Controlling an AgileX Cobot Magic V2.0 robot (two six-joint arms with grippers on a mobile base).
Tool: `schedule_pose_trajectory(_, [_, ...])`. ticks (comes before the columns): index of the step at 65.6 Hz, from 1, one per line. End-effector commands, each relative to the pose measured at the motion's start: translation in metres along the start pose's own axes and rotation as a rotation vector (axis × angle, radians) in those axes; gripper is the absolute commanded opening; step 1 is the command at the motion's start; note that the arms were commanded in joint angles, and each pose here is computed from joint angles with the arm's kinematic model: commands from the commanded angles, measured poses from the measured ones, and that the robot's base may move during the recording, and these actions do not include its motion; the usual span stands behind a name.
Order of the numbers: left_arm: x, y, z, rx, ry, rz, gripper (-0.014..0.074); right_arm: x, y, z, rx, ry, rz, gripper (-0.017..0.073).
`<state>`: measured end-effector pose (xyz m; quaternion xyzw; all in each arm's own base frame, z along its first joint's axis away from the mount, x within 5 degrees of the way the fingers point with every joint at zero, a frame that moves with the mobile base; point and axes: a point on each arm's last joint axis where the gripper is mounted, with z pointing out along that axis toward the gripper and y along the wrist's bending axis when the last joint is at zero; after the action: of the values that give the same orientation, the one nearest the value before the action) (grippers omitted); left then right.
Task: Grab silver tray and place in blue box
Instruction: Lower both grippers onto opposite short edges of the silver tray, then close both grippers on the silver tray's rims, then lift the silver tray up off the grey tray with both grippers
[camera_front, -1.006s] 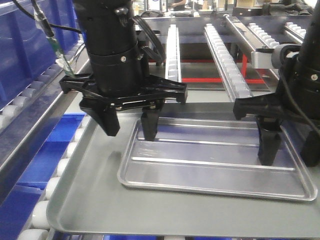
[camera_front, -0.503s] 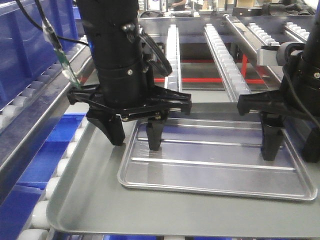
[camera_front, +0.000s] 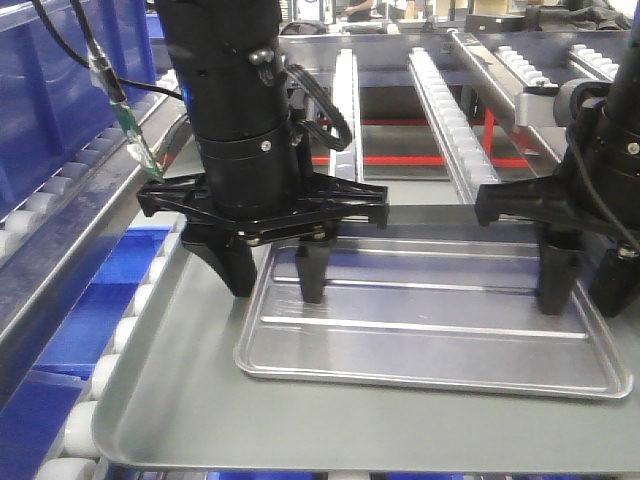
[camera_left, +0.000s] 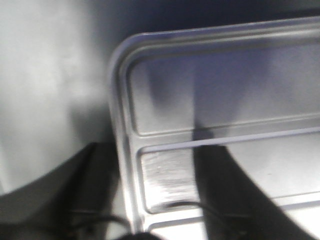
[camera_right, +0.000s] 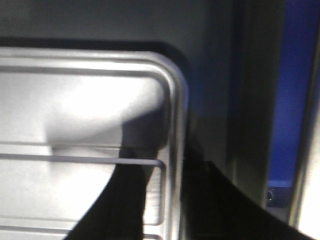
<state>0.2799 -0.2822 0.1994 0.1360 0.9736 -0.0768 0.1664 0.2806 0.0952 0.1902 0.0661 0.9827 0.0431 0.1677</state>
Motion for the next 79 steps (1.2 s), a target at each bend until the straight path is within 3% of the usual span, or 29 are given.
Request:
schedule_pose_trajectory(1, [-0.009,-0.005,-0.022,0.053,-0.067,-0.025,0.0085,-0.011,0.003,-0.014,-0.035,-0.078,-0.005,0.0221])
schedule_pose_trajectory(6, [-0.009,-0.005,-0.022,0.048,-0.062,-0.023,-0.0038,-0.011,0.003,-0.014,-0.035,-0.078,-0.007,0.0134])
schedule_pose_trajectory(9, [-0.009,-0.004,-0.022,0.044,-0.062,-0.02,-0.012,-0.011,0.003,-0.014,-0.036,-0.081,-0.008,0.0039])
schedule_pose_trajectory(13, [-0.009,-0.004,-0.022,0.044,-0.062,-0.02,-0.0088,-0.011,0.004,-0.014,-0.039,-0.086,-0.008,0.0065])
schedule_pose_trajectory(26, [-0.008,-0.002,-0.036,0.041,-0.066,-0.021,-0.0099,-0.009,0.002,-0.027,-0.036,-0.088,-0.005,0.0057])
schedule_pose_trajectory(47, [-0.003,0.014,-0.114,0.025,-0.16,-0.004,-0.0099,0.001,0.008,-0.097,-0.098,-0.218,-0.068,0.0057])
schedule_pose_trajectory(62, [0.008,0.027,-0.17,0.059,-0.241,-0.019,-0.0097,-0.001,0.016,-0.147,-0.127,-0.265,-0.09,0.0057])
schedule_pose_trajectory(71, [0.018,0.037,-0.192,0.038,-0.243,-0.046,-0.0097,-0.007,0.025,-0.172,-0.137,-0.309,-0.126,0.0057])
schedule_pose_trajectory(79, [0.022,0.042,-0.211,0.062,-0.285,-0.057,-0.0097,-0.009,0.034,-0.191,-0.155,-0.347,-0.157,0.0057])
